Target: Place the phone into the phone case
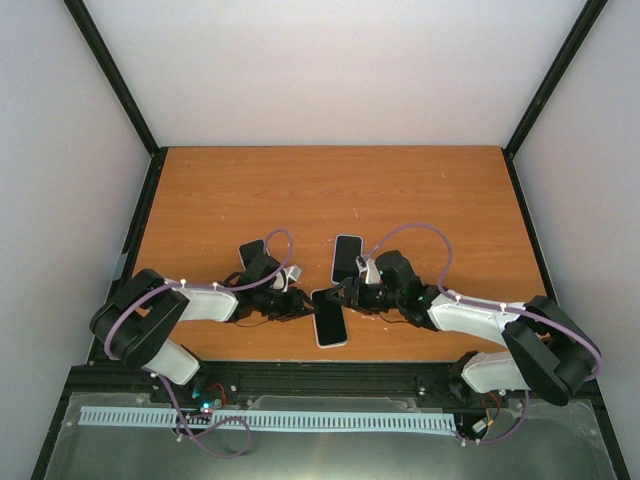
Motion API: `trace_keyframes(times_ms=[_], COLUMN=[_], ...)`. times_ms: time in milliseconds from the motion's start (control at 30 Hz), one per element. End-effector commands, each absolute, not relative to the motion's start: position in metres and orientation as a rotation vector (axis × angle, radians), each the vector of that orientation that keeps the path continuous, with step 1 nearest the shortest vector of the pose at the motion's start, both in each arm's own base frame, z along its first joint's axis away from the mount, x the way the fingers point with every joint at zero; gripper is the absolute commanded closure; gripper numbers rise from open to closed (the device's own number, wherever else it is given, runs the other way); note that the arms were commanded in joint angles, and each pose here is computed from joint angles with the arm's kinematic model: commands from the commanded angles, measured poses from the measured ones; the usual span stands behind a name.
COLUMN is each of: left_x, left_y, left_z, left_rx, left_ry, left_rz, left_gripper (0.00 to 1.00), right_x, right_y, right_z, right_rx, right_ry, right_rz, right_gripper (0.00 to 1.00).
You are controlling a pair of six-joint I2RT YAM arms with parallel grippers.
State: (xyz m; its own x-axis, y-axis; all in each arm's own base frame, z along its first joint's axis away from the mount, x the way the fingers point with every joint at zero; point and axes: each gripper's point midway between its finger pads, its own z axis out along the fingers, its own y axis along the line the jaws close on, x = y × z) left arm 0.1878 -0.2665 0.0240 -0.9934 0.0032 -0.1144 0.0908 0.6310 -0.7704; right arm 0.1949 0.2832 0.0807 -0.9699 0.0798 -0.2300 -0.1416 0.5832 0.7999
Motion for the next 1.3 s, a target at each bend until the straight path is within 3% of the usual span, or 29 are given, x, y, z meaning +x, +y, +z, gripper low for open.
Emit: trace_keyframes(times_ms=[0, 300, 700, 1067, 1267], left_x=[0.183, 0.180, 0.176, 0.173, 0.172], left_y=[-0.266, -0.265, -0.262, -0.256, -0.255], left_z=[0.016, 0.011, 0.011, 0.018, 0.020], left_rx=[0.092, 0.078, 0.046, 0.023, 0.014], left_ry=[2.777, 2.782, 2.778, 2.762, 2.756], left_rz=[-1.291, -1.295, -1.311, -1.300, -1.302], left_gripper=[0.66, 0.69, 0.70, 0.57, 0.55], right_x=[0.183, 0.177, 0.179, 0.186, 0.187], right_y=[0.266, 0.286, 0.328, 0.325, 0.328], right_z=[0.044, 0.031, 0.096, 0.122, 0.127], right_rx=[-0.026, -0.014, 0.000, 0.078, 0.108], right_ry=[2.693, 2.718, 2.442, 2.247, 2.183], right_rz=[1.191, 1.243, 1.766, 1.904, 1.988], right_gripper=[0.42, 0.38, 0.38, 0.39, 0.39])
